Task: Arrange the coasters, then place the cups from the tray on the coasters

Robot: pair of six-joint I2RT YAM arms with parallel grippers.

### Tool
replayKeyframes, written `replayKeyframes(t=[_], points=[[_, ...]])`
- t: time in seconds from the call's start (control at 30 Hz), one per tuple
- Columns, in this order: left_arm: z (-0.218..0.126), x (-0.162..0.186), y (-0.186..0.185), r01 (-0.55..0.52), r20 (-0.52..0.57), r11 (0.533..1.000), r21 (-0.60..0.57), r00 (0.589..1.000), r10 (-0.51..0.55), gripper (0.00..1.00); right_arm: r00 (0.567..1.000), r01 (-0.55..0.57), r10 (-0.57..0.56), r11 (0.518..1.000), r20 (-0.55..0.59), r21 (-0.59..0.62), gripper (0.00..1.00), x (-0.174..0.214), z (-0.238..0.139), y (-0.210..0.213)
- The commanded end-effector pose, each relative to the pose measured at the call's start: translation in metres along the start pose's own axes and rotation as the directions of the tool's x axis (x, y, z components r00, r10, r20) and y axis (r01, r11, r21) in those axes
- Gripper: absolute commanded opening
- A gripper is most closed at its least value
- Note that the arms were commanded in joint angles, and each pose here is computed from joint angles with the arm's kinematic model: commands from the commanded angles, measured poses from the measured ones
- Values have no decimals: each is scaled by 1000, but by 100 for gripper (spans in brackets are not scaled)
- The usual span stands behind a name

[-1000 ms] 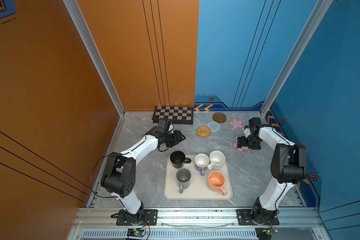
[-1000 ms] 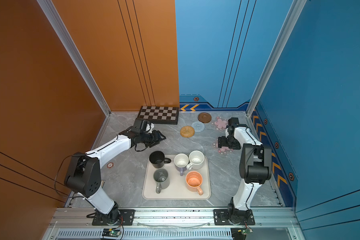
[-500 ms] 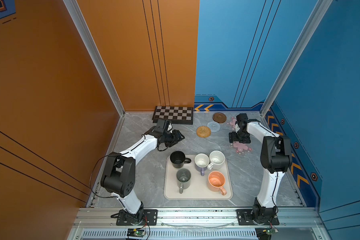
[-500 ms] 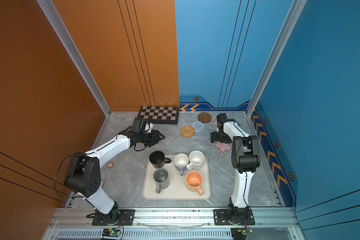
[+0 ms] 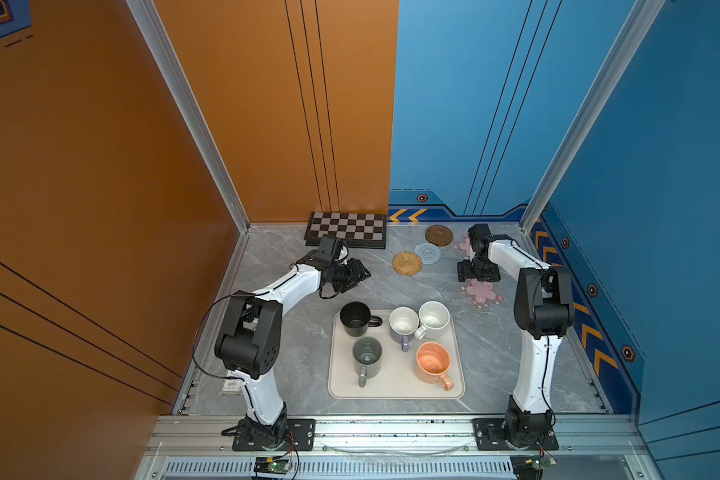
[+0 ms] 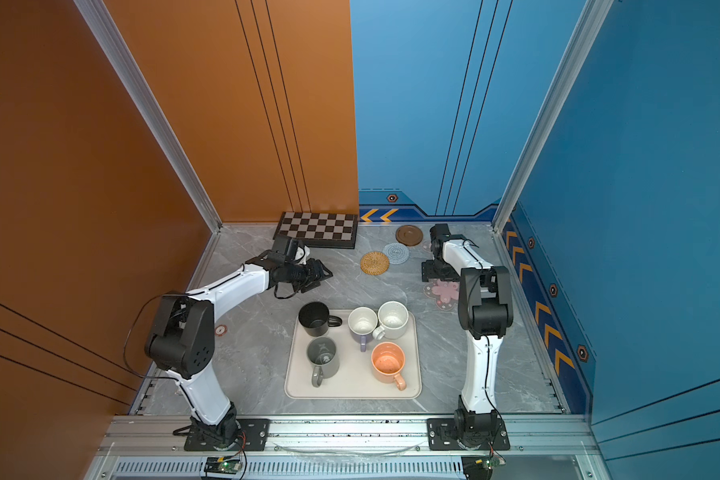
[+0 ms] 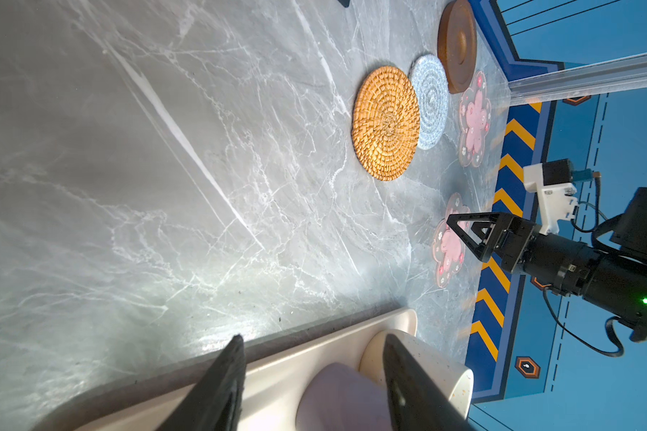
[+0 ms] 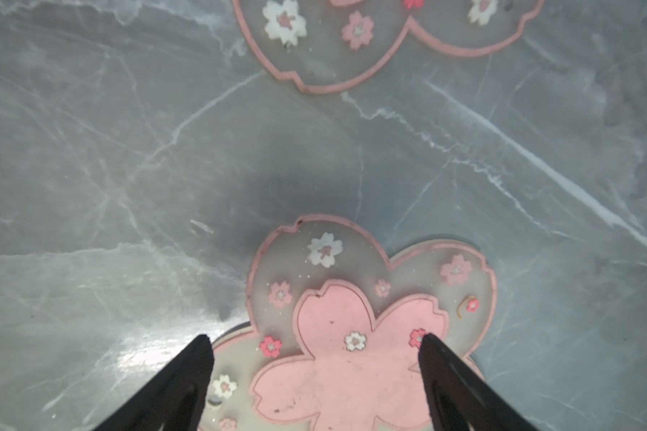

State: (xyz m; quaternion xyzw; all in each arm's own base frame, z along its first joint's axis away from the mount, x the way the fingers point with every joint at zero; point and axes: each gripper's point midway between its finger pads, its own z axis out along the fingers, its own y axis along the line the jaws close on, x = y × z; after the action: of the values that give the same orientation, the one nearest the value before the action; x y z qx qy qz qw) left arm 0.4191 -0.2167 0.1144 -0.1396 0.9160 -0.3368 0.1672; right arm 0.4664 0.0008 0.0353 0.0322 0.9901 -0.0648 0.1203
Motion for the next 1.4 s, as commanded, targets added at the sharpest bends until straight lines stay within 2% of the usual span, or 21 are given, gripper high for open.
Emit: replayKeyframes(t=[0.0, 0.73, 0.93, 1.07, 1.2, 1.37], points=[[4, -3, -12, -6, -9, 999, 35, 1000, 6, 59, 1000, 3, -2, 999, -30, 34, 88, 2, 7, -9], [11, -1, -38, -29, -6, 998, 59, 1000, 30, 59, 996, -72, 73, 997, -41, 40, 88, -1, 16, -51], [9, -2, -45, -36, 2, 997, 66, 999, 36, 59, 998, -60, 61, 998, 28, -6, 88, -13, -15, -48], [2, -1, -49, -52, 16, 996, 72, 999, 51, 59, 992, -76, 76, 997, 105, -6, 88, -18, -54, -54], [-5, 4, -46, -58, 19, 996, 70, 998, 57, 59, 990, -106, 107, 994, 96, -9, 89, 7, -67, -56], [-14, 12, -43, -72, 20, 995, 71, 997, 71, 59, 994, -106, 107, 994, 38, -13, 88, 54, -64, -44]])
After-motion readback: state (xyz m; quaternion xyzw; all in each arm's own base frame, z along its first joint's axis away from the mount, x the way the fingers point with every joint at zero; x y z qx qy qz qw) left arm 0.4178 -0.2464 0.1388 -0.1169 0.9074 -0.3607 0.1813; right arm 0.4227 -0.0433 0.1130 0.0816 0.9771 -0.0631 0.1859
